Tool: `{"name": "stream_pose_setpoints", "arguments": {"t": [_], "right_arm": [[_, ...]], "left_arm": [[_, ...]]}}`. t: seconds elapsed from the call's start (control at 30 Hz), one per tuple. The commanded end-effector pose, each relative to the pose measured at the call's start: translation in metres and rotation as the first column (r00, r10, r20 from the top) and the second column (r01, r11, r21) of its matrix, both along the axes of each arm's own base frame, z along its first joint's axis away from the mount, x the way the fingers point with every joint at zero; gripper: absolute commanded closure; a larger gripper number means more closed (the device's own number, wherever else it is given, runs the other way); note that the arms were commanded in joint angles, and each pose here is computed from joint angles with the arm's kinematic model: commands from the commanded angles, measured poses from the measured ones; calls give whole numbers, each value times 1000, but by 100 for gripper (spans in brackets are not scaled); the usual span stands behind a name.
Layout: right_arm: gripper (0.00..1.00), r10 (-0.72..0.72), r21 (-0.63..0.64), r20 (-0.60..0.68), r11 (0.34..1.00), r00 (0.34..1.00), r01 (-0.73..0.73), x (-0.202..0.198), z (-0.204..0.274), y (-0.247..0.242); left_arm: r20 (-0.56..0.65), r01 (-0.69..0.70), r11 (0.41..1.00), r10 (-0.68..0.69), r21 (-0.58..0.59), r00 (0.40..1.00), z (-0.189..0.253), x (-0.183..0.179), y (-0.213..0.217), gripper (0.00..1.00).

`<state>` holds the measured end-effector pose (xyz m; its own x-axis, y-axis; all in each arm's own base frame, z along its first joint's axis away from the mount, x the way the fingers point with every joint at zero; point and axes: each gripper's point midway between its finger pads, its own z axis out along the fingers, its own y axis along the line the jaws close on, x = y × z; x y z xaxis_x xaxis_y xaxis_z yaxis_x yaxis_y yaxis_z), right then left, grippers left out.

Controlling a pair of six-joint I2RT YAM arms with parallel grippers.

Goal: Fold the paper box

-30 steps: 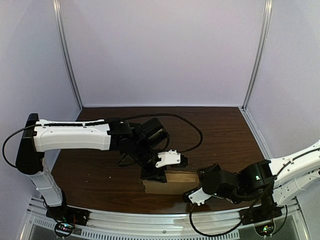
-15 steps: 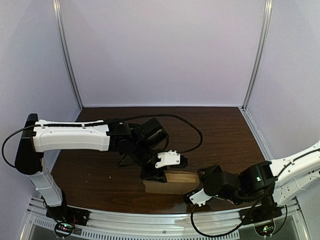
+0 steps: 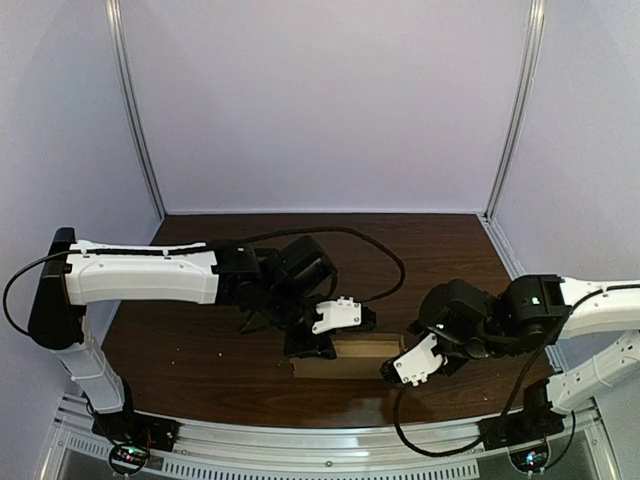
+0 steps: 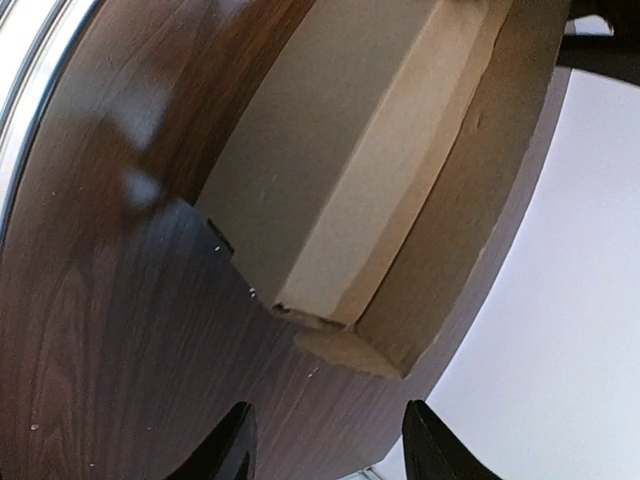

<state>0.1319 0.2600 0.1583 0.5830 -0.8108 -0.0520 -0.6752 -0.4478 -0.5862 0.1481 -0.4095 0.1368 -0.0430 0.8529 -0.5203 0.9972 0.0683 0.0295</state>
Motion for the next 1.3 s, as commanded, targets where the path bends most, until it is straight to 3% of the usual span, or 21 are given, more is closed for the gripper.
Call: {"name": "stream_pose_setpoints", "arguments": {"t": [0.0, 0.2, 0.37, 0.43, 0.5, 0.63, 0.7, 0.83, 1.03, 1.27], "right_arm": [[48, -55, -16, -217, 998, 975, 53, -16, -7, -35], [47, -186, 182, -333, 949, 924, 257, 4, 25, -42], [33, -366, 354, -377, 792, 851, 497, 49, 43, -30], [22, -417, 377, -449, 713, 790, 591, 63, 52, -23], [20, -431, 370, -569, 626, 700, 687, 78, 64, -22], [34, -360, 250, -829, 445, 428, 860, 119, 84, -29], [42, -344, 190, -868, 435, 358, 880, 133, 86, -30], [45, -325, 177, -884, 431, 335, 885, 145, 77, -17], [45, -321, 177, -873, 494, 368, 851, 145, 64, 14], [53, -357, 172, -856, 486, 375, 857, 162, 49, 42]], "left_arm": [[76, -60, 990, 51, 130, 996, -32, 17, 26, 72], [155, -110, 983, 87, 146, 984, -38, 34, 29, 72], [169, -204, 969, 180, 137, 969, -34, 59, 24, 74], [136, -228, 966, 212, 119, 968, -28, 67, 22, 74], [77, -247, 962, 239, 120, 968, -26, 71, 22, 74], [-22, -290, 950, 295, 112, 955, -19, 72, 22, 74], [-50, -321, 940, 328, 116, 943, -16, 74, 24, 74], [-120, -394, 910, 408, 127, 905, -15, 77, 28, 73], [-185, -445, 883, 466, 145, 865, -13, 84, 38, 73], [-267, -487, 858, 513, 161, 815, -10, 83, 39, 73]]}}
